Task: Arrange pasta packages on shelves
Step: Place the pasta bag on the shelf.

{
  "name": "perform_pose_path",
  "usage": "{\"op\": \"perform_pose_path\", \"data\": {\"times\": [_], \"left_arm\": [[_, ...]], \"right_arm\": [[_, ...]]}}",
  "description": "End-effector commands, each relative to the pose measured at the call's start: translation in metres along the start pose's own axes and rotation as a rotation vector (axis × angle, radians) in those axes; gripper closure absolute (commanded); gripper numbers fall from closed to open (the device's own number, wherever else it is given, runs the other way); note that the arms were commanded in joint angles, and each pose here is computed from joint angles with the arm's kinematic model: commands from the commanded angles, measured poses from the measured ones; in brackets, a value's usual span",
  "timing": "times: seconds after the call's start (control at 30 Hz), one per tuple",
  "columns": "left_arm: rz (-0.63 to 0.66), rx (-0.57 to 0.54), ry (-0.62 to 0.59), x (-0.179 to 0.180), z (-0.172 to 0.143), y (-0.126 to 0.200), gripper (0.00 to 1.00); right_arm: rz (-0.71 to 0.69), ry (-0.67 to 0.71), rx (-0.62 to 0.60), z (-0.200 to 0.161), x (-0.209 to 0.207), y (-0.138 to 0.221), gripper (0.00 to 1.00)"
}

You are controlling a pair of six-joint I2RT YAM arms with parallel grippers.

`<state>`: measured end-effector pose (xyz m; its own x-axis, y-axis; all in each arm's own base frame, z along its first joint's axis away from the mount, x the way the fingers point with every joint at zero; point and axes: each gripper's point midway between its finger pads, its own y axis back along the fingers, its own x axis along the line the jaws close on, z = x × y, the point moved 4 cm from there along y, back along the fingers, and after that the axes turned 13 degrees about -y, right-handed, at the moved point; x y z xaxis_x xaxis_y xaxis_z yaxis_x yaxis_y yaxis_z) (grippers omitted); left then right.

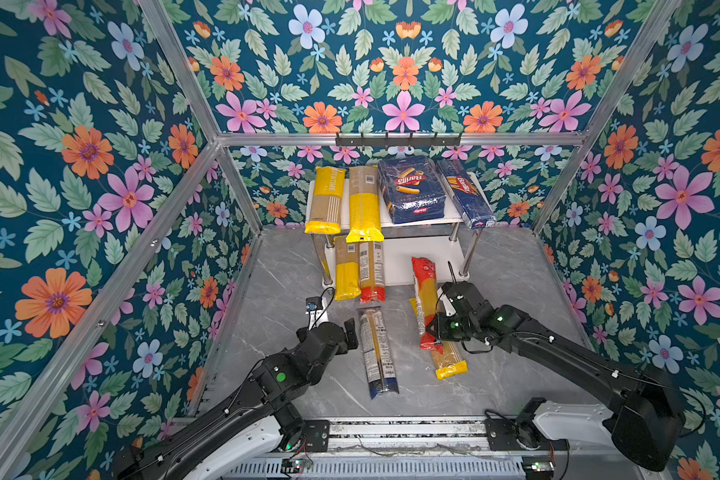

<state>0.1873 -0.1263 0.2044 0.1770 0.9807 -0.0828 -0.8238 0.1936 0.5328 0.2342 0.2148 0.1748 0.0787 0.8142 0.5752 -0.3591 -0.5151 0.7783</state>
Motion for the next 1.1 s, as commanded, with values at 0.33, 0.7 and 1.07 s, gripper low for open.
{"op": "perform_pose_path", "data": {"times": [0.33,0.7,1.07], "left_arm": [[0.029,-0.032,-0.033,-0.003,0.014,-0.003,0.0],[0.044,-0.036,-0.077,-0.009,0.021,-0.008,0.0],[0.07,-0.061,-0.079,-0.002,0.025,-0.003,0.0]], "right_arm": [[0.223,0.095,-0.098,0.096,0.068,-0.014,0.94],[0.252,0.073,-0.055,0.146,0.084,-0.062,0.93],[0.229,0.06,-0.016,0.164,0.081,-0.097,0.55]]}}
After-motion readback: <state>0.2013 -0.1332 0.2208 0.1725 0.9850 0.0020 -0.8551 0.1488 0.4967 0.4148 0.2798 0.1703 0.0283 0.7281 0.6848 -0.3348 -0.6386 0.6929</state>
